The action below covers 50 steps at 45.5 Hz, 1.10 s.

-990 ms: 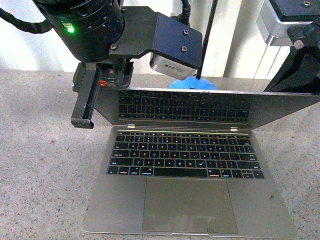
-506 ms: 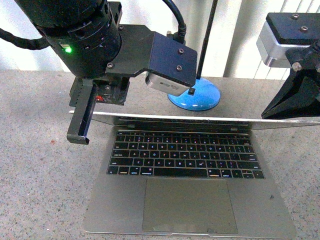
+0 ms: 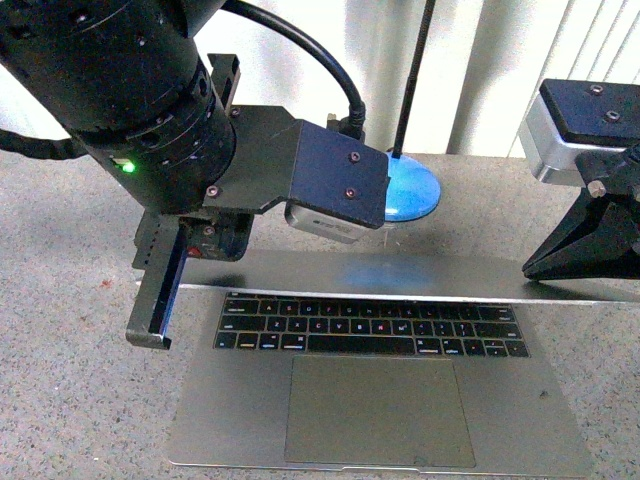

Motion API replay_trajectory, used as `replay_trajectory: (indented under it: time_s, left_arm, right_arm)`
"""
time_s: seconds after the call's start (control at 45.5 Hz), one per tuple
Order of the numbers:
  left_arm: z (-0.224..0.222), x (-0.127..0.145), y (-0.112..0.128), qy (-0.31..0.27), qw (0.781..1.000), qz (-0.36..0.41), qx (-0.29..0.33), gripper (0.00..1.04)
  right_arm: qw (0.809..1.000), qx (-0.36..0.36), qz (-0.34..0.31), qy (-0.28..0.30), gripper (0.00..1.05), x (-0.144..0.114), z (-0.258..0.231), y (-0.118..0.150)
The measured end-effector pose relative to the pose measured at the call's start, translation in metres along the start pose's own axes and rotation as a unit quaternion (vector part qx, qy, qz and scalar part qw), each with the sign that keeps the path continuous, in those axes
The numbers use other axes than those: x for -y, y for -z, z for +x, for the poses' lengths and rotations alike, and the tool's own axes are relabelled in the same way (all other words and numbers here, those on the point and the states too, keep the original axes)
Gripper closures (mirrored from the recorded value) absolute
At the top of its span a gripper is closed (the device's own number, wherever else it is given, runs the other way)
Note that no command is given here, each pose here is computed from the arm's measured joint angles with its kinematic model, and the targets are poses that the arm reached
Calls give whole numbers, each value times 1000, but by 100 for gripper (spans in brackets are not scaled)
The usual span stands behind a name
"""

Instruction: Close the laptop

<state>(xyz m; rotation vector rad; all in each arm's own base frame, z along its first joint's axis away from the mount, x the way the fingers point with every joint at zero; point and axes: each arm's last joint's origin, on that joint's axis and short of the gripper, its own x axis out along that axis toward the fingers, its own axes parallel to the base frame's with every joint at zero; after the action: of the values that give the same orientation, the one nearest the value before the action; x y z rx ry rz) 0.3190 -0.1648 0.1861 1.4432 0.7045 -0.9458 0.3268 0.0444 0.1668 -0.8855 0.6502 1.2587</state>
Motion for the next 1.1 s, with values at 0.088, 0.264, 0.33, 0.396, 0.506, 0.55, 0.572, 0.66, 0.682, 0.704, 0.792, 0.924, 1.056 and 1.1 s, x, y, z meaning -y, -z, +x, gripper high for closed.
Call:
replay_trajectory:
  time_s: [0.088, 0.264, 0.33, 0.396, 0.506, 0.55, 0.572, 0.66, 0.682, 0.704, 0.792, 0.924, 1.056, 1.1]
  left_arm:
    - [1, 5, 1, 1, 1000, -2, 1, 101]
    - [7, 14, 2, 7, 1000, -8, 5, 101]
    - [9, 17, 2, 9, 1000, -11, 8, 101]
    - [11, 21, 2, 13, 1000, -13, 11, 101]
    - [15, 28, 2, 16, 1000, -19, 15, 101]
    - [16, 29, 2, 17, 1000, -20, 17, 101]
    - [17, 31, 2, 17, 999, -22, 17, 101]
    - [21, 36, 2, 19, 999, -27, 21, 101]
    - [22, 37, 2, 20, 999, -28, 22, 101]
    - [23, 39, 2, 22, 999, -29, 23, 101]
    - [27, 44, 3, 28, 999, -32, 24, 101]
    - [33, 50, 4, 35, 999, -36, 21, 101]
    - [37, 56, 5, 43, 998, -38, 21, 101]
    - [39, 59, 6, 47, 998, -39, 20, 101]
  right_arm:
    - [1000, 1, 3, 0, 102, -3, 3, 3]
    - [1000, 7, 6, 0, 102, -9, 9, 8]
    - [1000, 10, 6, 1, 102, -11, 11, 10]
    - [1000, 13, 8, 1, 102, -13, 15, 12]
    - [1000, 15, 12, -3, 102, -18, 23, 18]
    - [1000, 16, 15, -6, 102, -20, 27, 21]
    - [1000, 16, 17, -7, 102, -22, 30, 22]
    - [1000, 16, 22, -10, 102, -26, 37, 27]
    - [1000, 17, 23, -11, 102, -27, 39, 29]
    - [1000, 17, 23, -11, 102, -28, 40, 29]
    - [999, 17, 26, -15, 102, -32, 46, 34]
    - [999, 17, 29, -18, 102, -35, 52, 38]
    - [999, 16, 33, -22, 102, -39, 58, 42]
    - [999, 16, 35, -23, 102, -40, 59, 43]
